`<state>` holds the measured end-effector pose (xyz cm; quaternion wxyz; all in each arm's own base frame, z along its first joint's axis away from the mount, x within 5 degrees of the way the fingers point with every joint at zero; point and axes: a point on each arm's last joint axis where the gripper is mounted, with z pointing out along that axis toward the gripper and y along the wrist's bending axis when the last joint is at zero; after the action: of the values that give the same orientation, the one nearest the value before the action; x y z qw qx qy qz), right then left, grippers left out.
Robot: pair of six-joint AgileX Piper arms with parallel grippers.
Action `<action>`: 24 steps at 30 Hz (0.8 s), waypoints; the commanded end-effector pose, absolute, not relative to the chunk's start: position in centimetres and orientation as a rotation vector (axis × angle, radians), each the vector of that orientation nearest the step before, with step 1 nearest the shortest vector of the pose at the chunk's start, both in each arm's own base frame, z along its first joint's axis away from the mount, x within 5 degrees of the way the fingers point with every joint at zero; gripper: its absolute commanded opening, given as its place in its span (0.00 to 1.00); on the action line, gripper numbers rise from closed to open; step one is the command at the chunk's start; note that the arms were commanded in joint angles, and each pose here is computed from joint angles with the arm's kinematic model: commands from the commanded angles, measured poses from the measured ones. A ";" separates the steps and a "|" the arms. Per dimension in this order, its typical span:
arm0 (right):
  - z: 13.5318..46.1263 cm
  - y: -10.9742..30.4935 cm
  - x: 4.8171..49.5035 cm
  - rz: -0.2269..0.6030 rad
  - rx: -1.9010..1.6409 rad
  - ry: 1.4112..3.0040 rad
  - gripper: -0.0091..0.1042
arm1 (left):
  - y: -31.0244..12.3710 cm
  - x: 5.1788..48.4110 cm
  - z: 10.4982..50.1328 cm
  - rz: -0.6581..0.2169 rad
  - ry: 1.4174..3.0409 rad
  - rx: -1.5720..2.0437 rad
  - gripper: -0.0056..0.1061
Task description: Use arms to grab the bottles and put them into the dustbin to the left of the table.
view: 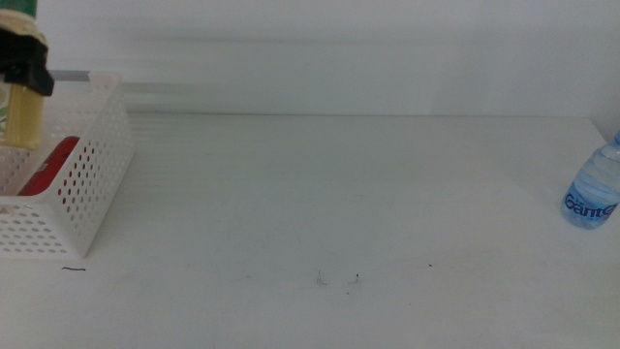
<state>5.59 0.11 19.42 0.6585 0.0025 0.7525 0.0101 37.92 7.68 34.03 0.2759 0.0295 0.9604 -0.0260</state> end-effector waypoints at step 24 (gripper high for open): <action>19.4 0.1 5.6 0.012 -0.004 1.693 0.89 | 9.9 42.0 27.5 -0.163 2.653 0.149 0.89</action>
<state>5.59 0.11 19.42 0.6585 0.0025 0.7525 0.0101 41.97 10.06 26.58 0.2191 0.0563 0.9725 -0.0546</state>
